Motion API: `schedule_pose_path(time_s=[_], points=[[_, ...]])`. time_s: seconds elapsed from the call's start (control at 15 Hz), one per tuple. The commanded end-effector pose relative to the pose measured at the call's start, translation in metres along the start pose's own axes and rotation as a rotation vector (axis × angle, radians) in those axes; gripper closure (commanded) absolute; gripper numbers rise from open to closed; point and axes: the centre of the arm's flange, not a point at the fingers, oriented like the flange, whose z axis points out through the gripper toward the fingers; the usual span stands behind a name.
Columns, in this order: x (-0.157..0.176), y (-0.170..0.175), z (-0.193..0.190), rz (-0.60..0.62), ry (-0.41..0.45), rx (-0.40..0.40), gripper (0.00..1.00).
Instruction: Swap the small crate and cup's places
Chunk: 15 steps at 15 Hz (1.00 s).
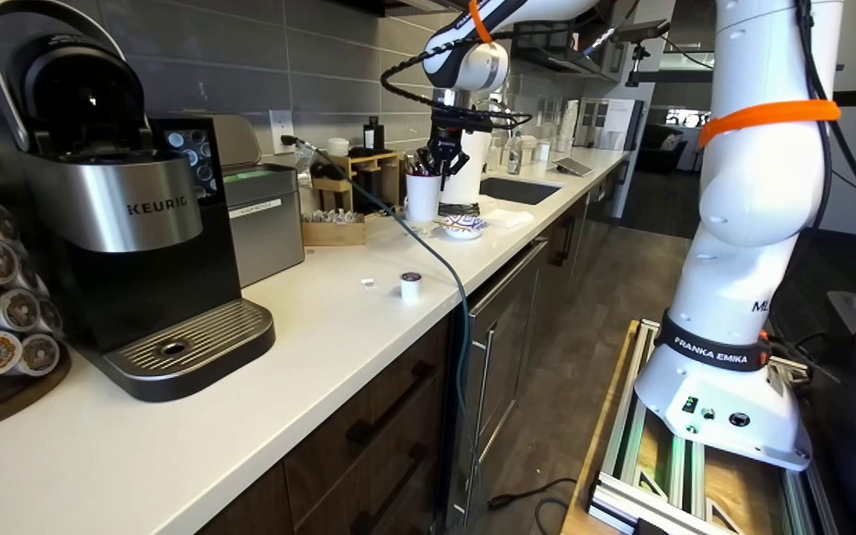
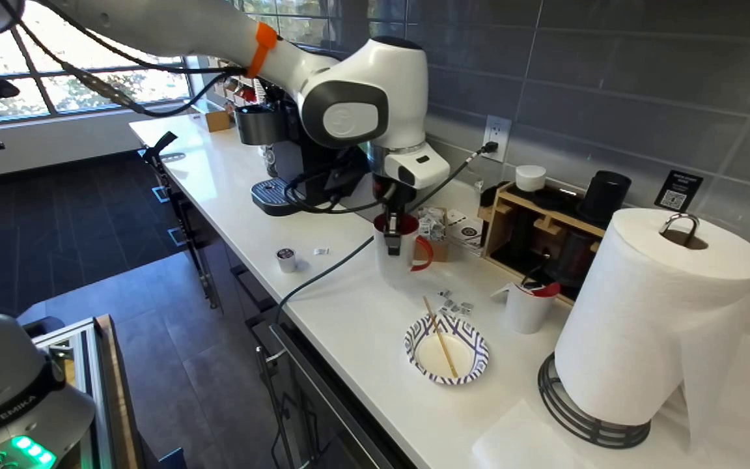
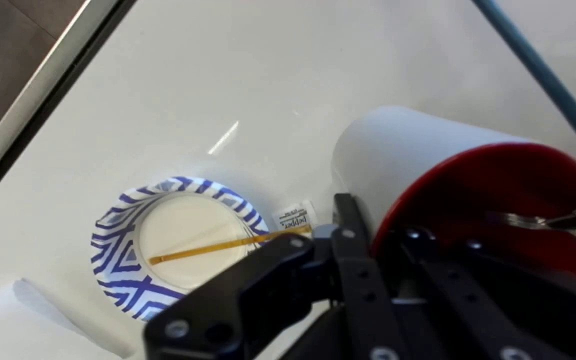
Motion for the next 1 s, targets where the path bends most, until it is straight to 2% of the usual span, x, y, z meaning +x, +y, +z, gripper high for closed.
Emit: schedule_pose_path(time_s=[0.0, 0.47, 0.73, 0.93], points=[[-0.067, 0.001, -0.034, -0.083, 0.040, 0.017, 0.97], [-0.117, -0.064, -0.073, -0.269, 0.111, 0.019, 0.97], [-0.132, -0.111, -0.074, -0.408, 0.117, -0.009, 0.97], [-0.144, -0.143, -0.066, -0.488, 0.110, 0.002, 0.97]])
